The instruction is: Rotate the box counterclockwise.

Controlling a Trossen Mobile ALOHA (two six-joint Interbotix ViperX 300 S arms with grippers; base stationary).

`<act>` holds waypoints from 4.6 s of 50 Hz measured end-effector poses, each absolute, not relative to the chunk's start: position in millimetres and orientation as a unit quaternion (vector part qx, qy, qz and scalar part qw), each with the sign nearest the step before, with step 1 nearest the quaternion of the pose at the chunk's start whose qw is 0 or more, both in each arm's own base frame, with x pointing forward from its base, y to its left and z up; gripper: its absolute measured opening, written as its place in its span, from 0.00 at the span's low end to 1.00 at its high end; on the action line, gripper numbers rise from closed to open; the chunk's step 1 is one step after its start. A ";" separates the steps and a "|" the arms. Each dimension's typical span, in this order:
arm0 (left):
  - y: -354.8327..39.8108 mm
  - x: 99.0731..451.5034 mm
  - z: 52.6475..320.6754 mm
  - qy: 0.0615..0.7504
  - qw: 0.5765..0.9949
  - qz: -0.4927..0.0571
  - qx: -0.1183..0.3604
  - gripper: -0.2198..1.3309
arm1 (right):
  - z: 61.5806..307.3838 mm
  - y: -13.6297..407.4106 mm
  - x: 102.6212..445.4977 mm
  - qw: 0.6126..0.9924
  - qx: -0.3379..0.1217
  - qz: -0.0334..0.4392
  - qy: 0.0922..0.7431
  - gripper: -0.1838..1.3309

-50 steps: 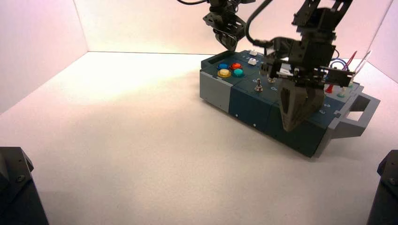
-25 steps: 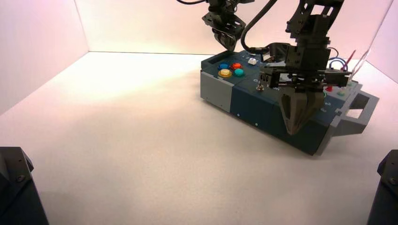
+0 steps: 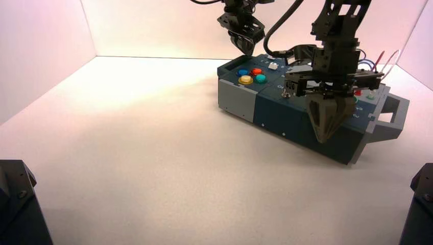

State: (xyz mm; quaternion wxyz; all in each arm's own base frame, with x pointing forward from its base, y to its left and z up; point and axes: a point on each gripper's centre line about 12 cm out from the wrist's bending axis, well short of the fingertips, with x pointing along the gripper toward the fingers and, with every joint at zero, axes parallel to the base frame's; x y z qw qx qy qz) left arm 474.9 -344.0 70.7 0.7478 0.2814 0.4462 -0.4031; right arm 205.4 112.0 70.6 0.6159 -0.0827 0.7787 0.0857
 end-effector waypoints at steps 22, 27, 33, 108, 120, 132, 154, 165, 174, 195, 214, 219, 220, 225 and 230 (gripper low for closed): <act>-337.0 466.3 73.1 0.451 0.740 -0.407 0.289 0.04 | 67.8 111.1 212.7 0.616 -0.097 0.075 0.778 0.02; -335.9 464.7 74.0 0.451 0.737 -0.409 0.293 0.04 | 67.6 110.3 213.6 0.616 -0.102 0.073 0.778 0.02; -334.0 463.6 72.8 0.452 0.735 -0.410 0.296 0.04 | 66.9 106.0 215.3 0.615 -0.105 0.068 0.778 0.02; -329.8 462.0 64.5 0.454 0.725 -0.416 0.308 0.04 | 62.6 73.0 239.7 0.596 -0.128 0.022 0.793 0.02; -325.1 461.3 63.9 0.457 0.723 -0.415 0.309 0.04 | 63.0 72.4 246.8 0.597 -0.139 0.021 0.790 0.02; -322.7 459.3 64.4 0.460 0.722 -0.414 0.309 0.04 | 64.2 63.8 253.2 0.594 -0.139 0.010 0.793 0.02; -320.9 453.4 64.3 0.464 0.717 -0.417 0.312 0.04 | 67.6 49.3 266.3 0.594 -0.151 -0.007 0.790 0.03; -321.8 448.7 63.8 0.466 0.713 -0.419 0.313 0.04 | 73.4 46.3 282.6 0.602 -0.165 -0.011 0.781 0.03; -320.4 446.4 63.4 0.469 0.712 -0.419 0.313 0.04 | 74.4 45.2 289.2 0.600 -0.174 -0.014 0.780 0.03; -319.1 444.7 64.3 0.470 0.711 -0.419 0.314 0.04 | 66.8 39.7 293.0 0.589 -0.190 -0.020 0.785 0.03; -313.1 431.3 37.7 0.497 0.688 -0.422 0.319 0.04 | 61.0 18.5 298.3 0.590 -0.184 -0.036 0.785 0.03; -311.9 429.9 35.1 0.500 0.685 -0.422 0.320 0.04 | 60.8 19.1 299.7 0.591 -0.185 -0.035 0.784 0.03; -312.5 429.0 34.7 0.500 0.685 -0.423 0.320 0.04 | 60.3 19.1 299.6 0.590 -0.186 -0.035 0.785 0.03; -312.5 429.0 34.7 0.501 0.685 -0.422 0.319 0.04 | 60.8 19.2 300.6 0.592 -0.185 -0.035 0.784 0.03; -312.0 428.3 33.9 0.502 0.684 -0.422 0.319 0.04 | 60.9 19.2 300.4 0.591 -0.185 -0.035 0.784 0.03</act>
